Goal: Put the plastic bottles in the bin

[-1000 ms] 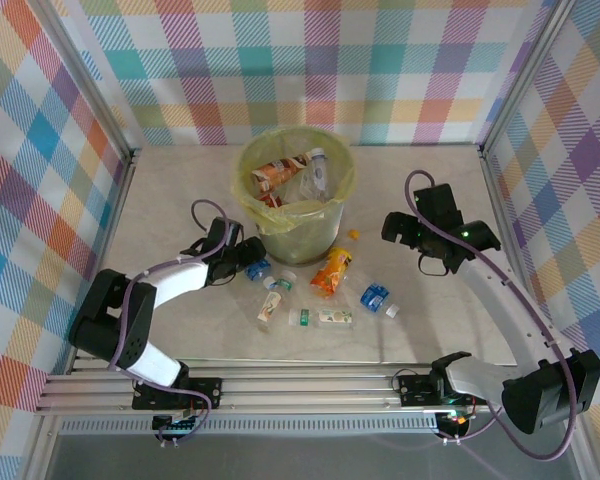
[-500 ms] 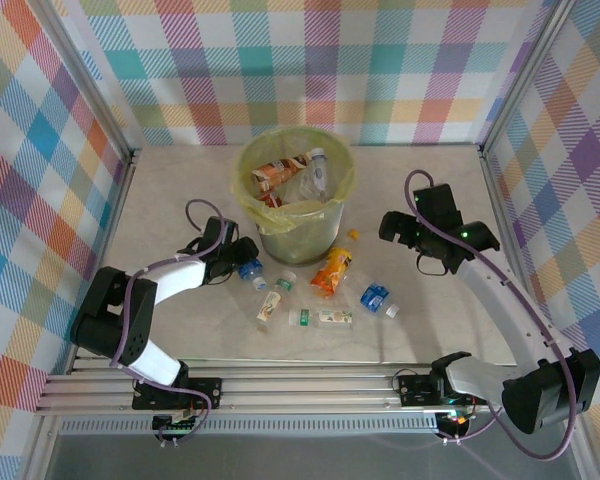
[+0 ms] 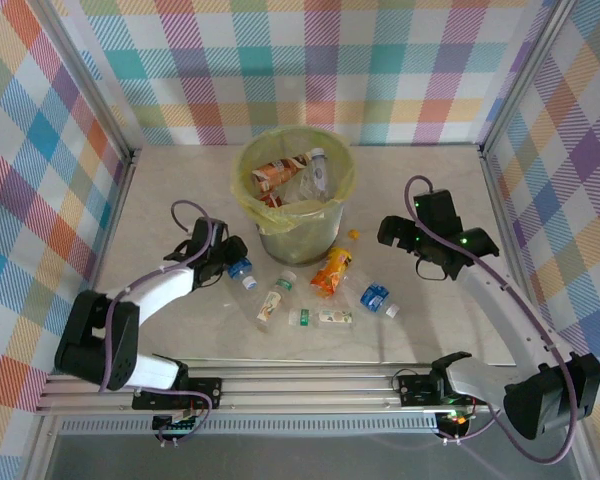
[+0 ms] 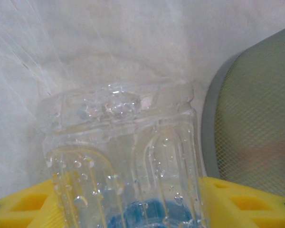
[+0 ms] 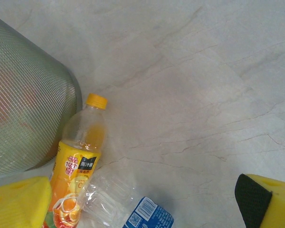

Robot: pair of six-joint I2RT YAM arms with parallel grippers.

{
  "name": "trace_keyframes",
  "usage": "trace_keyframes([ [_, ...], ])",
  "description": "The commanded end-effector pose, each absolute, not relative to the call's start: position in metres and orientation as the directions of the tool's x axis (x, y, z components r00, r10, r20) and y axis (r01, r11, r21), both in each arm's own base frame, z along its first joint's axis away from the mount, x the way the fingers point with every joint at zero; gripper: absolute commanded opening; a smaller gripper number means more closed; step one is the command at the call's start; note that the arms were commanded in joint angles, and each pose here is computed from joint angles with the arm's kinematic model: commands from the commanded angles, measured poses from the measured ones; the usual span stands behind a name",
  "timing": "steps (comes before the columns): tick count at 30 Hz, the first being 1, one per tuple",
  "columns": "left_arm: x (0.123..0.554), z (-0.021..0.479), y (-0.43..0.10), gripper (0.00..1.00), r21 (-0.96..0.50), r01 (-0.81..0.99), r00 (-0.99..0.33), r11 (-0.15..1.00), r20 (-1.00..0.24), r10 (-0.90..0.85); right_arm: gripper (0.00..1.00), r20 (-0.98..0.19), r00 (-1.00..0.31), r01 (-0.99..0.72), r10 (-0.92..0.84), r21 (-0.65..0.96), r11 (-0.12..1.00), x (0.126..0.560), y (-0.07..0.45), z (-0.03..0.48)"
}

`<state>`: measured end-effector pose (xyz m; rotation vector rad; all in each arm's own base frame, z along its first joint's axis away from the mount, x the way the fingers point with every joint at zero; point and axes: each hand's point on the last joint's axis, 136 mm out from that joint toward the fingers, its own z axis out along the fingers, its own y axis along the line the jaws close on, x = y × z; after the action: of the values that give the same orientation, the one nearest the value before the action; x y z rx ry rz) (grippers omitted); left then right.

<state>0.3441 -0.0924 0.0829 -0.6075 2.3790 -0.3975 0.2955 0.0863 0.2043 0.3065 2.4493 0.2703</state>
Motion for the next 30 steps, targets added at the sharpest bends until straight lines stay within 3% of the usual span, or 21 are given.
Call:
trace_keyframes([
  [1,0.338,0.107,-0.073,0.48,-0.372,-0.332,-0.650,0.867,-0.576,-0.496,1.00,-0.600,-0.737,0.153,0.313,0.303,0.941,0.297,0.086,0.211],
  [14,0.315,0.255,-0.035,0.46,-0.330,-0.266,-0.422,0.906,-0.805,-0.417,1.00,-0.640,-0.702,0.133,0.313,0.314,0.940,0.294,0.083,0.213],
  [22,0.323,0.370,-0.061,0.46,-0.397,-0.022,-0.268,0.917,-0.882,-0.388,1.00,-0.629,-0.707,0.141,0.322,0.321,0.936,0.293,0.084,0.209],
  [30,0.365,0.443,-0.112,0.46,-0.406,0.240,-0.215,0.882,-0.908,-0.359,1.00,-0.625,-0.704,0.141,0.337,0.342,0.929,0.290,0.085,0.210],
])
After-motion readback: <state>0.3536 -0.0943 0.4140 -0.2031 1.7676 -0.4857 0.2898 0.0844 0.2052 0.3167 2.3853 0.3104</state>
